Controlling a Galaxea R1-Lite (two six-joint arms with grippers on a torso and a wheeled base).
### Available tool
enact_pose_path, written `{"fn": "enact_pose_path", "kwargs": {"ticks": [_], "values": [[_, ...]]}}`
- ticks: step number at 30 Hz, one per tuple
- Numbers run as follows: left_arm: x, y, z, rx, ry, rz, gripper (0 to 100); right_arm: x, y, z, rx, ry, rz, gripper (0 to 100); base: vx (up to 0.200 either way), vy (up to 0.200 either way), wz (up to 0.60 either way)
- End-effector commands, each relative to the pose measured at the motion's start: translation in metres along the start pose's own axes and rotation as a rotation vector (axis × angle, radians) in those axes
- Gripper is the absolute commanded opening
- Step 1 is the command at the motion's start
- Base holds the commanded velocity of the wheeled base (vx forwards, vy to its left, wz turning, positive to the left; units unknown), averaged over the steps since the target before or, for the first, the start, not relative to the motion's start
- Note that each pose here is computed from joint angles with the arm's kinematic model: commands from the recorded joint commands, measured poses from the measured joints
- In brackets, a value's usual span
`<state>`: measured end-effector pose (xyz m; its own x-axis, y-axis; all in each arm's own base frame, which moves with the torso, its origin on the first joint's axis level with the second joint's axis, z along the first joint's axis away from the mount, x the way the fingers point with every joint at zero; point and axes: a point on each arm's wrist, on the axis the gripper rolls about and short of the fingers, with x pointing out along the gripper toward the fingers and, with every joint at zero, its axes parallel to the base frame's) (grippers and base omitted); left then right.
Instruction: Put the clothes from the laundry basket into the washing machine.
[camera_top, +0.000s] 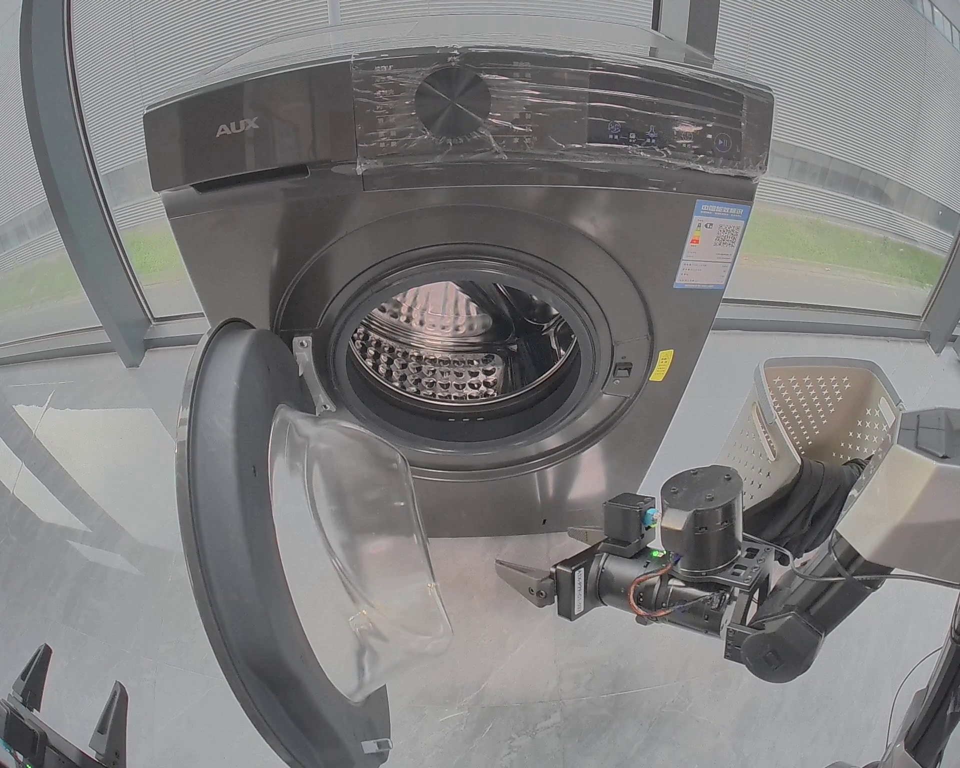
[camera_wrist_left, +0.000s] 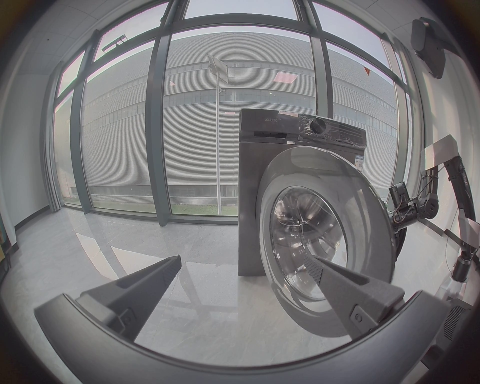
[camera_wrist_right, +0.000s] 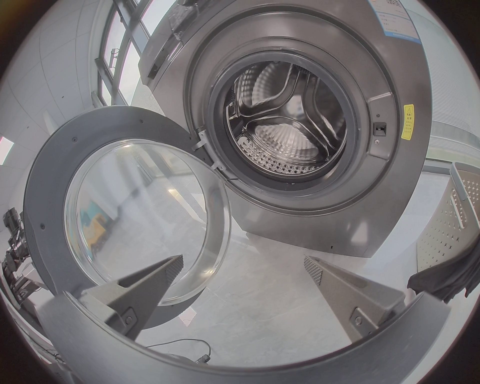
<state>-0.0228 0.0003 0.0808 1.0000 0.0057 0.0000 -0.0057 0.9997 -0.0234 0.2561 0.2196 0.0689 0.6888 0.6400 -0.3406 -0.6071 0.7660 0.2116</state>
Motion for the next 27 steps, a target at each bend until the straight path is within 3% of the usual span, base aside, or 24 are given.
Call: {"fn": "enact_pose_path", "kwargs": {"ticks": [1, 5, 18, 22, 27], "values": [[0.0, 0.0, -0.004, -0.001, -0.003, 0.0, 100, 0.014, 0.002, 0.002, -0.004, 0.0, 0.007, 100, 0.0, 0.0, 0.0], [0.0, 0.0, -0.004, -0.003, -0.003, 0.0, 100, 0.031, 0.001, 0.0, -0.004, 0.011, 0.006, 100, 0.0, 0.0, 0.0], [0.0, 0.0, -0.004, -0.003, -0.003, 0.0, 100, 0.047, 0.033, -0.011, -0.026, 0.011, 0.092, 100, 0.0, 0.0, 0.0], [0.0, 0.0, -0.004, -0.003, -0.003, 0.0, 100, 0.05, 0.043, -0.009, -0.028, -0.026, 0.126, 100, 0.0, 0.0, 0.0], [0.0, 0.0, -0.004, -0.003, -0.003, 0.0, 100, 0.058, 0.045, -0.008, -0.023, -0.04, 0.134, 100, 0.0, 0.0, 0.0]]}}
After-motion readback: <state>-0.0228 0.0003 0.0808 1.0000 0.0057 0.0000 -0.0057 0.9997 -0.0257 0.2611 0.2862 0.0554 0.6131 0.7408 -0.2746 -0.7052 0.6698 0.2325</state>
